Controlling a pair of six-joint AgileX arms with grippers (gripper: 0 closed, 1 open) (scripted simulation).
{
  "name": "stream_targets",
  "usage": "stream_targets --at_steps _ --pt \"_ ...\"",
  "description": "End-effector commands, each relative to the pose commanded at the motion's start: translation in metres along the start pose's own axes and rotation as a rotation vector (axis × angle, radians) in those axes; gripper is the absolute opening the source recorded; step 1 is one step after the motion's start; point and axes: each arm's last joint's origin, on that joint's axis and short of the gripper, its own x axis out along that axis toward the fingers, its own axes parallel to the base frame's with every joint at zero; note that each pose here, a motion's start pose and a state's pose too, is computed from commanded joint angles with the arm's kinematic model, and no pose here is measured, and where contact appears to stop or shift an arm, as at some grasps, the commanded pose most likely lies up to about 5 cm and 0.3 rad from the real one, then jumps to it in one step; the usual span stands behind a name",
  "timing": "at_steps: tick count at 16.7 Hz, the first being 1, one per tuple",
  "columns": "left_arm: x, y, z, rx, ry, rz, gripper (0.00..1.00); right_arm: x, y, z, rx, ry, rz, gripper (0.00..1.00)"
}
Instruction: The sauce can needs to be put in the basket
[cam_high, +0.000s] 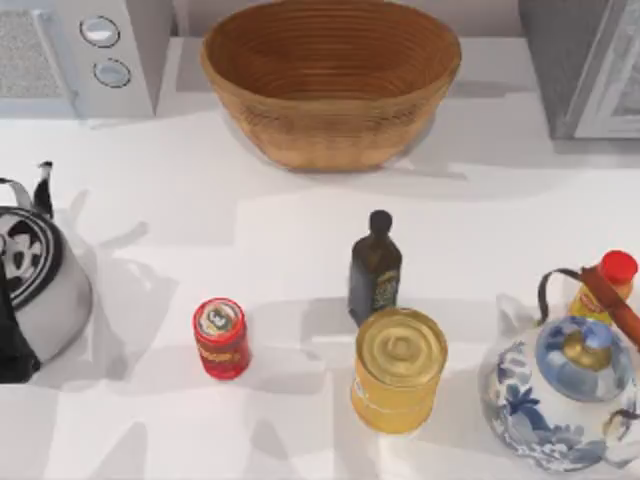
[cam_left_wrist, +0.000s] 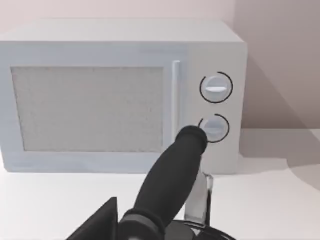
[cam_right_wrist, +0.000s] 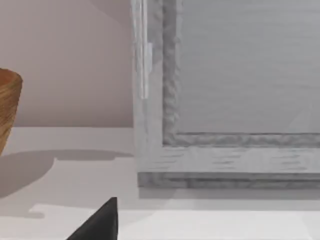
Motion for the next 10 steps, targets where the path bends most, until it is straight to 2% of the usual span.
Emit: stream_targets --at_steps 3,5,7,10 --pt "0.0 0.0 0.001 0.011 0.008 -0.01 1.0 0.0 0.0 0.0 0.0 0.0 0.0 1.0" --pt "0.002 -0.002 0.007 0.062 0.045 -0.055 1.0 0.0 0.0 0.0 0.0 0.0 0.0 1.0" --pt "0.006 -0.005 0.016 0.149 0.109 -0.132 1.0 0.0 0.0 0.0 0.0 0.0 0.0 1.0" --pt "0.02 -0.01 0.028 0.308 0.248 -0.305 1.0 0.0 0.0 0.0 0.0 0.0 0.0 1.0"
